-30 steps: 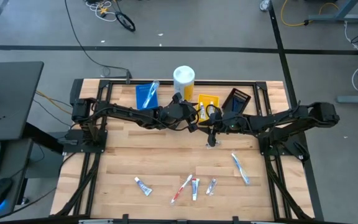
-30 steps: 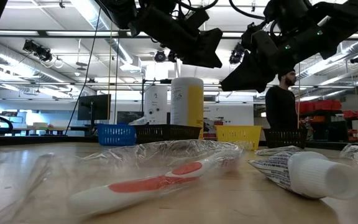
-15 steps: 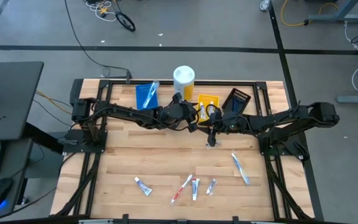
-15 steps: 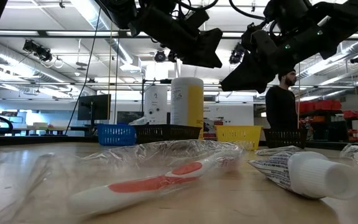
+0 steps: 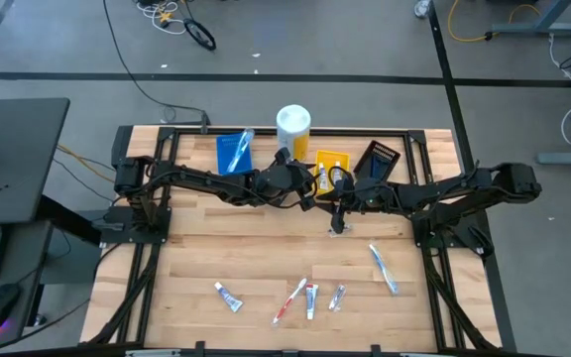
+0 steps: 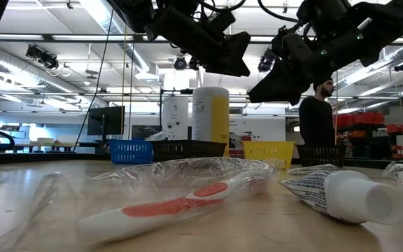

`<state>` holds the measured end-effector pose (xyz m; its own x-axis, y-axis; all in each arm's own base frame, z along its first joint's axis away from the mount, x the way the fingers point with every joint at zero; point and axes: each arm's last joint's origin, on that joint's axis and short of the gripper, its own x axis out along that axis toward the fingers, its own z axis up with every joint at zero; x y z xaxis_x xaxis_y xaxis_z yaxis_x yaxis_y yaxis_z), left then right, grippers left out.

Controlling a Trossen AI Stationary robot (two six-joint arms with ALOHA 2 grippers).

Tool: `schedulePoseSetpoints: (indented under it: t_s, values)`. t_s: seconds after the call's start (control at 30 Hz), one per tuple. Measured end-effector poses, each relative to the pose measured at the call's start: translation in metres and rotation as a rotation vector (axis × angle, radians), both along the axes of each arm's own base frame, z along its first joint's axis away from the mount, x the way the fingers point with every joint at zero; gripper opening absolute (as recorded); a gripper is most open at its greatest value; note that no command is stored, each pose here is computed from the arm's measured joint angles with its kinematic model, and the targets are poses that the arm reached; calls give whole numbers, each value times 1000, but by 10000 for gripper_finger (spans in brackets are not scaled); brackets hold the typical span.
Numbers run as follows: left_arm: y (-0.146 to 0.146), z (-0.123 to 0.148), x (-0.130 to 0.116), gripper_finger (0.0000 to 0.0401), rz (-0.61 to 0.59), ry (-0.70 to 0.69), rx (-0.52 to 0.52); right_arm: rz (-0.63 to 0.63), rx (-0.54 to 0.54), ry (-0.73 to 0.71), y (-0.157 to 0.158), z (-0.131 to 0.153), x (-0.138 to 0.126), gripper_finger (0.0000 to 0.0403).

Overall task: Pick & Place Travel size toiletries
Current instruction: Put the orange toothbrush into the blue bin

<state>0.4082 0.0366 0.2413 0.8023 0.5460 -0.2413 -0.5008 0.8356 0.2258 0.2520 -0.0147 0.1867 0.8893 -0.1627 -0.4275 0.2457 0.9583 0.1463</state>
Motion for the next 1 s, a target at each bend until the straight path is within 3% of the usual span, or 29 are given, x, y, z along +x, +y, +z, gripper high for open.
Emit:
schedulePoseSetpoints:
  t_s: [0.7,1.0]
  values:
    - [0,0,0,139,0,0,0,10,32,20,1,-2,-1,115]
    - [0,0,0,139,0,-1,0,48,-35,67,1,-5,-3,115]
